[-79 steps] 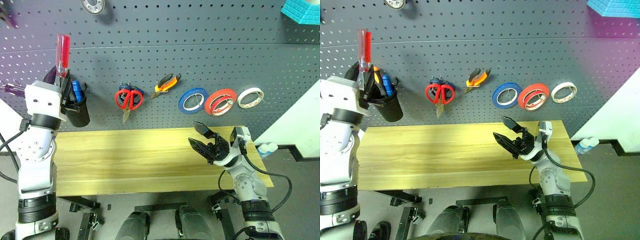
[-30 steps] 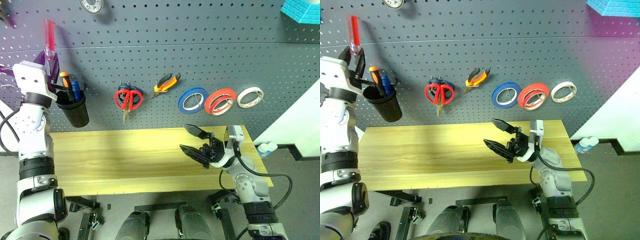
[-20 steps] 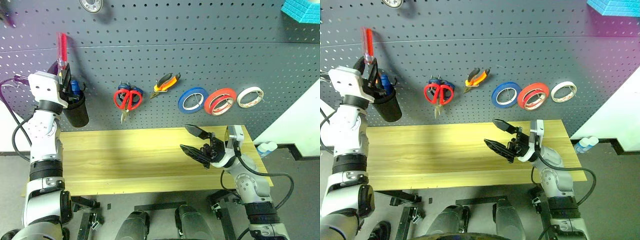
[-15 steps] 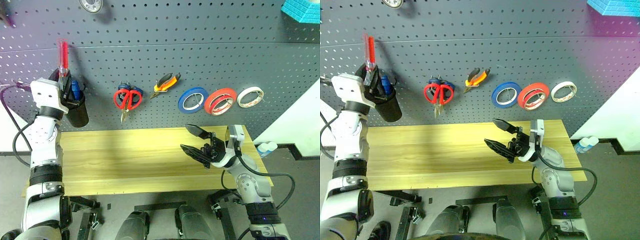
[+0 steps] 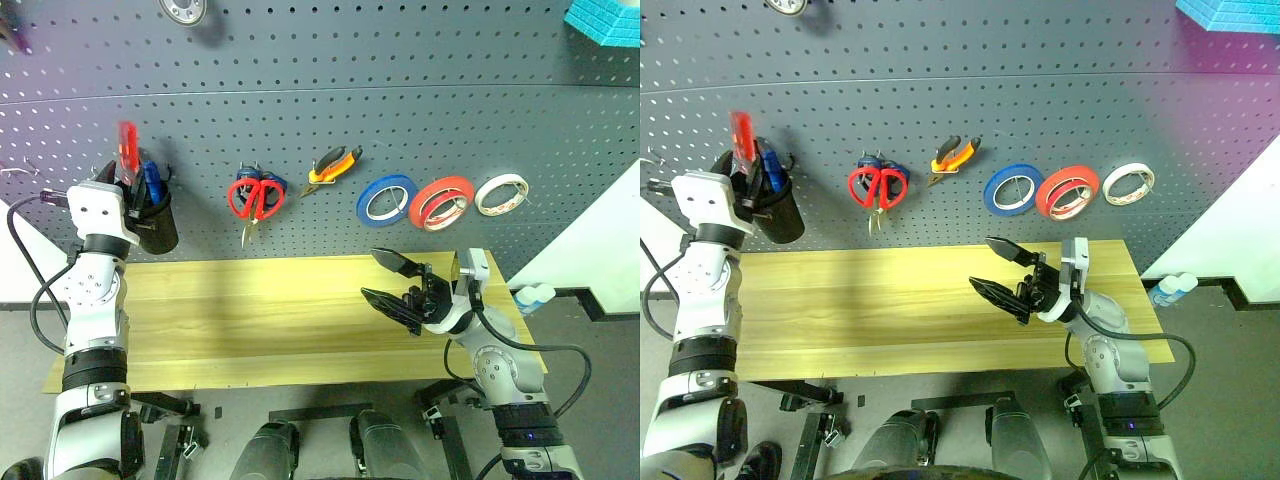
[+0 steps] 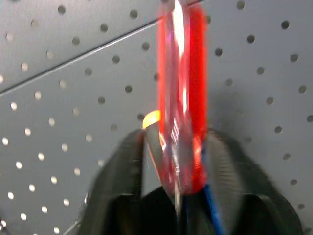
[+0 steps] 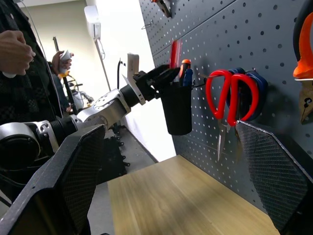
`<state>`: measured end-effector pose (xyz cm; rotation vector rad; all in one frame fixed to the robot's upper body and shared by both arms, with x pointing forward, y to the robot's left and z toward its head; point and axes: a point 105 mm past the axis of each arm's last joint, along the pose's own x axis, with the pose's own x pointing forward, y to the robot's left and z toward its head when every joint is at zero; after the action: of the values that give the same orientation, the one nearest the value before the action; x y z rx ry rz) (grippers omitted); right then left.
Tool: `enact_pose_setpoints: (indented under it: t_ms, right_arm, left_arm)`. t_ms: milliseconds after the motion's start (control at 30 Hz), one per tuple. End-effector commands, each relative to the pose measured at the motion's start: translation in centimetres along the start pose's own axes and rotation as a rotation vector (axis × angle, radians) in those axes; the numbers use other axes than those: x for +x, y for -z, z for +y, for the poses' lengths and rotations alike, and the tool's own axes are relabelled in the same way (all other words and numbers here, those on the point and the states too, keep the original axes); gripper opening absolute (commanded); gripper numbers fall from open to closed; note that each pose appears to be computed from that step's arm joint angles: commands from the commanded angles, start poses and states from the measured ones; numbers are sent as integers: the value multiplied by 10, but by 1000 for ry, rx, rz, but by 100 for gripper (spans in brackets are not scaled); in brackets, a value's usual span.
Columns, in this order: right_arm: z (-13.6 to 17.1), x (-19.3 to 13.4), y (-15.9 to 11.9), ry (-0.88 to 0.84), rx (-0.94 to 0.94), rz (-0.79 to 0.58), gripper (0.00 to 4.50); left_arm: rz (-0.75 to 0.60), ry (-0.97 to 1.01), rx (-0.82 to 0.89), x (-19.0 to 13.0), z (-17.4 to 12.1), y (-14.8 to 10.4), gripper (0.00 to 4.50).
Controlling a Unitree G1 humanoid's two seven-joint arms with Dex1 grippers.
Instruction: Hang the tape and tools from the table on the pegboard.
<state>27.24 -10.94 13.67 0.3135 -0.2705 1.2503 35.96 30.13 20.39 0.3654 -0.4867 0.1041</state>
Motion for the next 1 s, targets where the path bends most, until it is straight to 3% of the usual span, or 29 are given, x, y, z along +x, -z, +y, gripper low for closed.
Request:
enact_pose_setpoints:
  t_ms: [33,133,533,833,1000]
  right_arm:
    - [-1,1,-8,-8,-33,-14,450]
    - [-1,2,-7,-9,-32,-16,450]
    - [-4,3,-6,-12,-30,-21,450]
    - [-9,5,-7,-1,-40,-33,450]
    - [-14,2,-5,36,-65,-27,450]
  left_arm:
    - [-79,-28,5,6,9,-22,355]
    - [-115,-28,-6,9,6,-33,448]
    - [-249,-12,-70,21,-4,-83,448]
    - [-309,269,-199,18,-70,-118,448]
    - [-270,429,-252,5,-106,-119,448]
